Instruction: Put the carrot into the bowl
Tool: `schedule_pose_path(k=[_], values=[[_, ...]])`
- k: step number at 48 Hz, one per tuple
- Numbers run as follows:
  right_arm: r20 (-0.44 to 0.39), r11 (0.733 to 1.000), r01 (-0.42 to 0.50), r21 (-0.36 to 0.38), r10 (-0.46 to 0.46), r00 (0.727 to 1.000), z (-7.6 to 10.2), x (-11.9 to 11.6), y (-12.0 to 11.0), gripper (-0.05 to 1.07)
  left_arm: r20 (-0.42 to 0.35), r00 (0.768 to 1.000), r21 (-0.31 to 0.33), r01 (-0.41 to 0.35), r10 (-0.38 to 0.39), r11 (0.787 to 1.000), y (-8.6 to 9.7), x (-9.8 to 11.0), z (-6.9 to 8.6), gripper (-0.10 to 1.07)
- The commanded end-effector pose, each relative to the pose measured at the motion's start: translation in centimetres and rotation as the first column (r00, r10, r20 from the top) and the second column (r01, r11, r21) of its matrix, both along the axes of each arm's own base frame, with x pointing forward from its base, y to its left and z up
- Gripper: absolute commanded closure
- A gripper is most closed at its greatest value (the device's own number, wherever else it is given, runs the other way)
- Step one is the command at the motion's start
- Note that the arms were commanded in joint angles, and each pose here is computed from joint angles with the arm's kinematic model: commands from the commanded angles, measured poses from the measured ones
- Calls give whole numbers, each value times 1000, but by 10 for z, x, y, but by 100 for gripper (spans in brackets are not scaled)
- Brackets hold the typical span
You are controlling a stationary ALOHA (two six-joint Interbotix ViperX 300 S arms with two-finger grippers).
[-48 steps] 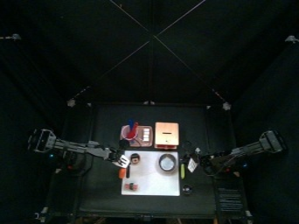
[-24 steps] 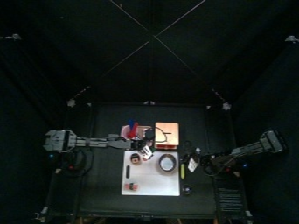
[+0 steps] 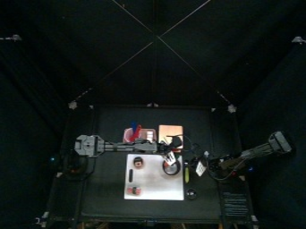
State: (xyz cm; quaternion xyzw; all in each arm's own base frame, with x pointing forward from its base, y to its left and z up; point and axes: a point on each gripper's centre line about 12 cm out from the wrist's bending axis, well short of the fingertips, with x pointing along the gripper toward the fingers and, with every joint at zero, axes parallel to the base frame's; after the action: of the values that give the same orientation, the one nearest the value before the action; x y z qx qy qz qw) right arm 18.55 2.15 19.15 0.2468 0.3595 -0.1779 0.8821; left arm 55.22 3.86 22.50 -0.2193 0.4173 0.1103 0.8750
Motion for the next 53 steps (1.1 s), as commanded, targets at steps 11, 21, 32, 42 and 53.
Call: schedule_pose_path(k=[11, 21, 32, 42, 53], values=[[-45, 1000, -19, 24, 20, 999, -2, -5, 11, 37, 20, 1000, 10, -9, 9, 1000, 12, 14, 0, 46], [-46, 1000, -19, 24, 20, 999, -2, -5, 11, 37, -12, 1000, 26, 22, -21, 999, 8, 13, -10, 20], [-43, 999, -18, 28, 19, 999, -1, -4, 11, 37, 4, 1000, 63, 26, -26, 998, 10, 13, -1, -2], [-47, 999, -15, 36, 17, 999, -1, -4, 12, 37, 6, 999, 100, 33, -34, 994, 12, 0, 24, -2], [-55, 999, -12, 41, 14, 998, -3, -5, 12, 37, -110, 993, 114, 63, -50, 991, -2, -35, 28, -2]])
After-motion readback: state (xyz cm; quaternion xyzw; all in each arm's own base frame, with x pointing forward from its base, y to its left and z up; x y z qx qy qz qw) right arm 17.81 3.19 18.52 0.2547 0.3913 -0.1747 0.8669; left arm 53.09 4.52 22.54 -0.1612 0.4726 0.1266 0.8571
